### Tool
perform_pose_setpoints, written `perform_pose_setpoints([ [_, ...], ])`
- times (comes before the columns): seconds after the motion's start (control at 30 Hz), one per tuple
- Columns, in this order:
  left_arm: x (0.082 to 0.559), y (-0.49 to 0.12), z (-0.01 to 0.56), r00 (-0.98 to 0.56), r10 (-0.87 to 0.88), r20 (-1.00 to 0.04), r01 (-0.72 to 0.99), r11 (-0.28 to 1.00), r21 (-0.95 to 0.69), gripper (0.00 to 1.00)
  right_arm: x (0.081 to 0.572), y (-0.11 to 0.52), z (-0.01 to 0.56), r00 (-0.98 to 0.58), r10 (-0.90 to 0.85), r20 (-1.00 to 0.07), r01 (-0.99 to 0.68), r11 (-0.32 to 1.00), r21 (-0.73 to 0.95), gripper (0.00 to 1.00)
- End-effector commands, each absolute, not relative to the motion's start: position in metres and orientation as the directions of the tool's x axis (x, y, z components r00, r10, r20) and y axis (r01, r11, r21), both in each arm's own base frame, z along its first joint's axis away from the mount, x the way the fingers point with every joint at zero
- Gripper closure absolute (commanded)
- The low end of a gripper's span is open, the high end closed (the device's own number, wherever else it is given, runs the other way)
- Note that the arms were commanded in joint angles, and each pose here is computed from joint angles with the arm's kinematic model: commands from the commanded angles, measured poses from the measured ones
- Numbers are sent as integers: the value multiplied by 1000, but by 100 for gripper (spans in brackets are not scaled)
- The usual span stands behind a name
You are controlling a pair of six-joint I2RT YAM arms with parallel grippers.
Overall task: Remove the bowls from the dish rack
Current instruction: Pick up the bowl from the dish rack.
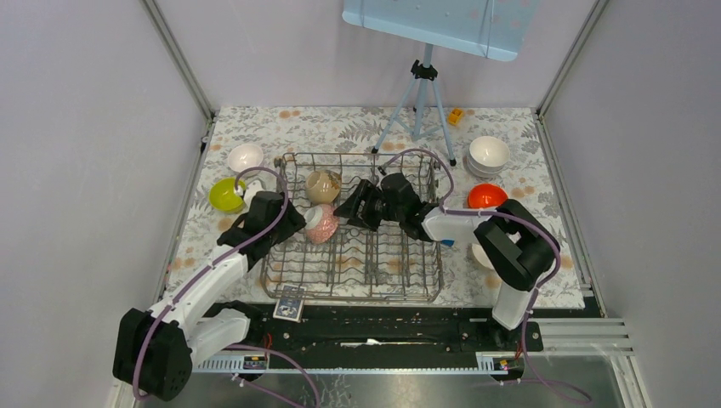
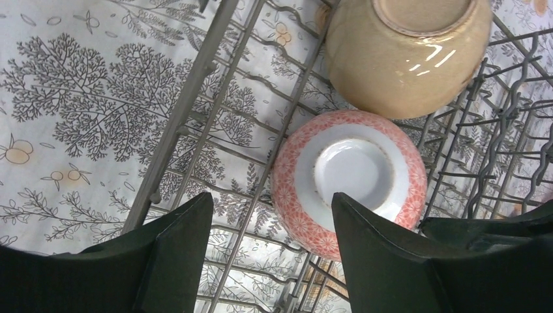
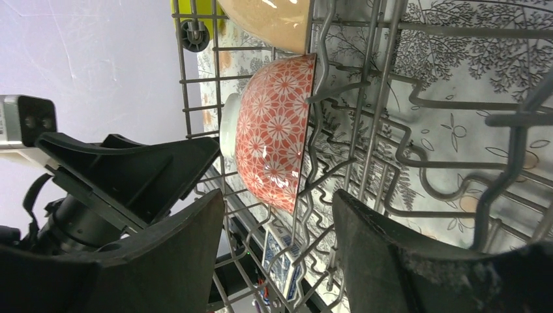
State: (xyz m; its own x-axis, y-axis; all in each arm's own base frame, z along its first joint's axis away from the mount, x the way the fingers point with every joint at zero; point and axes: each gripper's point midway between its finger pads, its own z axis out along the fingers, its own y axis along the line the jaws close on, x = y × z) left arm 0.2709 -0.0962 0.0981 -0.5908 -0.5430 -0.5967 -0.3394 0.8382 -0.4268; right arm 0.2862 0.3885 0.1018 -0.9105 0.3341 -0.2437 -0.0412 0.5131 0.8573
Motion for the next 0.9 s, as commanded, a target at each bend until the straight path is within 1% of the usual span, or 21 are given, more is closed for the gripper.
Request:
perform_pose_setpoints([
  [0.0, 282, -99, 103, -549, -590, -591, -338, 804, -489, 30, 293, 412, 130, -911, 345, -225, -69, 411, 909, 33],
  [0.23, 279, -94, 93, -552, -597, -581, -358, 800, -482, 33, 294, 420, 124, -919, 337, -203, -54, 405, 913, 37],
  [0.43, 275, -93, 86, -561, -600, -571, -363, 798, -481, 34, 293, 425, 120, -926, 331, -182, -41, 391, 919, 43],
  [0.63, 274, -93, 81, -566, -598, -567, -366, 799, -477, 35, 291, 431, 119, -932, 318, -173, -44, 376, 926, 46],
  [0.87, 273, -91, 78, -567, -598, -567, -370, 800, -473, 35, 287, 439, 125, -939, 300, -171, -67, 329, 942, 51],
])
